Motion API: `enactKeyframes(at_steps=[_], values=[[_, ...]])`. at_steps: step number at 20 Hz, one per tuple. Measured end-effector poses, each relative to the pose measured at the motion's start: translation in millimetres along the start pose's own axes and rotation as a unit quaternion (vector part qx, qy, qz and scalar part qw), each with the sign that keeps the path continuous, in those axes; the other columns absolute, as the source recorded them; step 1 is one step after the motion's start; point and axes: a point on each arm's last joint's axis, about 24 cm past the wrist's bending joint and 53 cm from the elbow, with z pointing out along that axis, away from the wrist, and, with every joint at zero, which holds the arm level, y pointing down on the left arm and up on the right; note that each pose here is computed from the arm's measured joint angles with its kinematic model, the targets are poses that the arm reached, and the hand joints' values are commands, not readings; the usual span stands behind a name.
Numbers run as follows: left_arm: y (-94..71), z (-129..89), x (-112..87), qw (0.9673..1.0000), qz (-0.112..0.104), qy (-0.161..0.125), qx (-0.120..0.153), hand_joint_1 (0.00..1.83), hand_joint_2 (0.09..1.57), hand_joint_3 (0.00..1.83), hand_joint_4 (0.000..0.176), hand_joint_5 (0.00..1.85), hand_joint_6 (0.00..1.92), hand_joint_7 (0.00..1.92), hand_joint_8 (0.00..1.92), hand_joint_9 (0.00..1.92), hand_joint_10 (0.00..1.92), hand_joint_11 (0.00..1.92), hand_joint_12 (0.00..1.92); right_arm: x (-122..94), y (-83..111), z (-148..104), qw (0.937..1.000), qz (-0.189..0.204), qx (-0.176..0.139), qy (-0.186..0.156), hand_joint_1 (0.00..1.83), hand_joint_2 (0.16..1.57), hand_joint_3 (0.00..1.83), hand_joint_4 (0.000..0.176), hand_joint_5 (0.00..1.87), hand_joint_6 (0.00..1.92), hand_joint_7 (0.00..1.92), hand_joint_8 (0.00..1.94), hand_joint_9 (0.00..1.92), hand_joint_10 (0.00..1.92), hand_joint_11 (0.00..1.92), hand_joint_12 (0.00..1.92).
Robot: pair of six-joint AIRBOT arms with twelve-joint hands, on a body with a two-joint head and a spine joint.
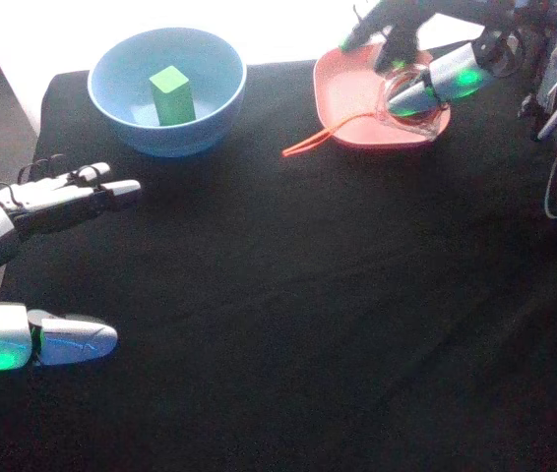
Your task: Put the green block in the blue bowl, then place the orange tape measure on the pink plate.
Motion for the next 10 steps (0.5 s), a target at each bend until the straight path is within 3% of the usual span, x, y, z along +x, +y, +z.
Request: enactKeyframes(at_steps=[1, 2, 4, 6, 7, 10], values=[[0.2, 0, -0.1, 1.0, 0.0, 0.0, 0.0, 0.62, 0.96, 0.0, 0.103, 0.22, 0.0, 0.03, 0.0, 0.0, 0.0, 0.0, 0.07, -3, 0.6, 0, 1.0, 0.001, 0.001, -0.003, 0.83, 0.82, 0.0, 0.175, 0.0, 0.0, 0.0, 0.0, 0.01, 0.0, 0.0, 0.19], [0.5, 0, -0.1, 1.0, 0.0, 0.0, -0.001, 0.59, 0.97, 0.0, 0.103, 0.22, 0.0, 0.03, 0.0, 0.02, 0.01, 0.02, 0.07, -7, 3.9, 0, 0.9999, 0.009, -0.005, -0.009, 0.81, 0.82, 0.0, 0.176, 0.0, 0.0, 0.0, 0.0, 0.0, 0.0, 0.0, 0.04], [-0.6, 0, -1.0, 1.0, 0.0, -0.002, 0.001, 0.62, 0.97, 0.0, 0.101, 0.21, 0.0, 0.04, 0.0, 0.02, 0.01, 0.05, 0.09, -13, 15.5, -3, 0.9989, 0.034, -0.024, -0.019, 0.76, 0.8, 0.0, 0.176, 0.0, 0.0, 0.0, 0.0, 0.0, 0.0, 0.0, 0.0], [-2.0, 0, -3.6, 1.0, -0.002, -0.008, 0.005, 0.62, 0.94, 0.0, 0.114, 0.23, 0.0, 0.08, 0.01, 0.07, 0.0, 0.03, 0.2, -16, 30.6, -16, 0.9978, 0.038, -0.051, -0.016, 0.8, 0.84, 0.01, 0.176, 0.0, 0.0, 0.0, 0.0, 0.0, 0.0, 0.0, 0.0], [-2.5, -1, -6.1, 0.9999, -0.003, -0.013, 0.005, 0.61, 0.93, 0.0, 0.116, 0.24, 0.0, 0.09, 0.01, 0.06, 0.0, 0.01, 0.17, -23, 38.6, -26, 0.9966, 0.045, -0.065, -0.02, 0.72, 0.81, 0.0, 0.176, 0.0, 0.0, 0.0, 0.0, 0.0, 0.0, 0.0, 0.0], [-8.4, -7, -14.7, 0.9995, -0.005, -0.029, 0.014, 0.7, 0.93, 0.0, 0.112, 0.16, 0.0, 0.02, 0.0, 0.0, 0.0, 0.02, 0.14, -49, 66.2, -65, 0.9904, 0.068, -0.114, -0.04, 0.77, 0.77, 0.0, 0.176, 0.0, 0.0, 0.0, 0.0, 0.0, 0.0, 0.0, 0.0]])
